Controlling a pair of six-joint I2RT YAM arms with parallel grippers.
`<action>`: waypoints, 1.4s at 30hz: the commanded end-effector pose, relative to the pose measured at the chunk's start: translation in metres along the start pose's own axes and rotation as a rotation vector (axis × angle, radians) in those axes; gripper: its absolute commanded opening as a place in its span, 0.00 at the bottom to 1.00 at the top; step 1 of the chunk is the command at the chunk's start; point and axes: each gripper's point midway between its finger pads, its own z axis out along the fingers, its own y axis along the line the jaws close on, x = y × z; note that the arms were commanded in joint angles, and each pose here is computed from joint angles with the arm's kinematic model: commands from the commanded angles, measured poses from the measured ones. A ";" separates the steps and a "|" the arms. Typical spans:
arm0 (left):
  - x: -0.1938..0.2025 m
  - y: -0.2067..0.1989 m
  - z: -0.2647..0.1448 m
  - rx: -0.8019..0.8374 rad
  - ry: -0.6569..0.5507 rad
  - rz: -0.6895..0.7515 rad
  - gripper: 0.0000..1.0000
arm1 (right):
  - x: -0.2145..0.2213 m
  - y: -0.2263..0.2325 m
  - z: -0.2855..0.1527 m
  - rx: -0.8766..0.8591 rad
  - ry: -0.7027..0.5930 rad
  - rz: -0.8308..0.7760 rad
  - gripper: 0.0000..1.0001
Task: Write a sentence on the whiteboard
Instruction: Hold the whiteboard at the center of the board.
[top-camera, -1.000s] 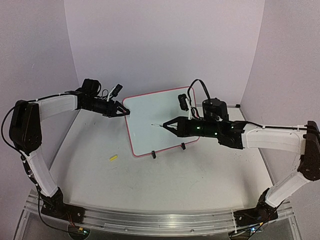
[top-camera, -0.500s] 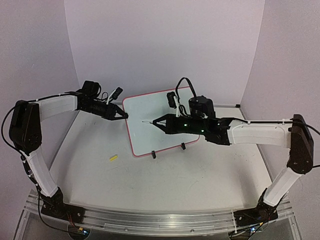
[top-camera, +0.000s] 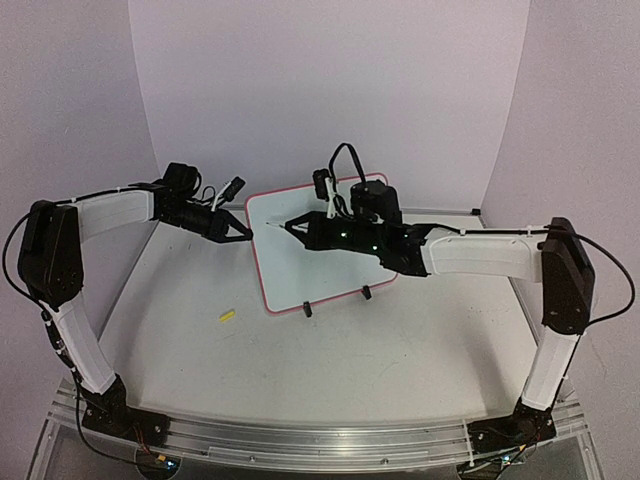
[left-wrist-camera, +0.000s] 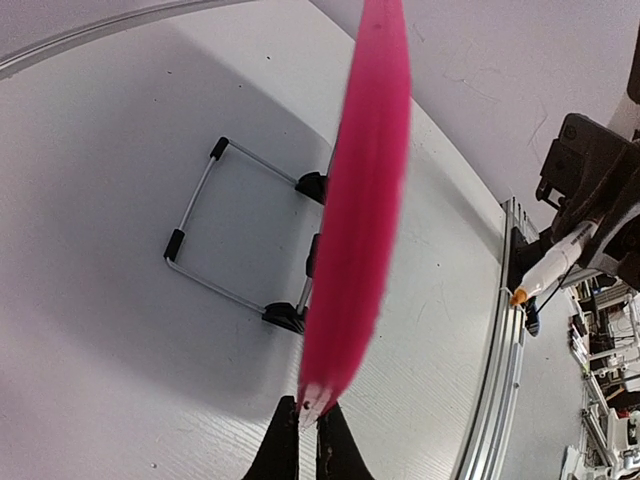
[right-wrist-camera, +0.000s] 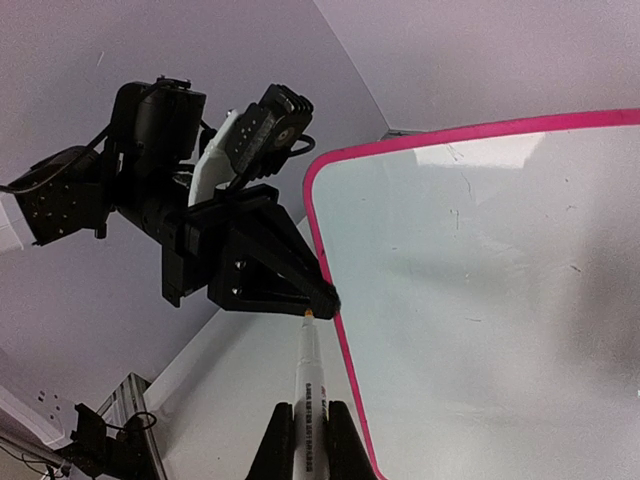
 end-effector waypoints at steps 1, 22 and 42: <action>-0.011 -0.004 -0.007 -0.010 -0.017 0.051 0.02 | -0.027 0.016 0.014 -0.040 -0.080 -0.042 0.00; -0.018 0.001 0.005 0.041 -0.042 0.028 0.22 | -0.030 0.016 0.028 -0.037 -0.104 -0.048 0.00; -0.013 0.007 0.012 0.062 -0.049 0.019 0.00 | -0.034 0.010 0.037 -0.012 -0.128 -0.045 0.00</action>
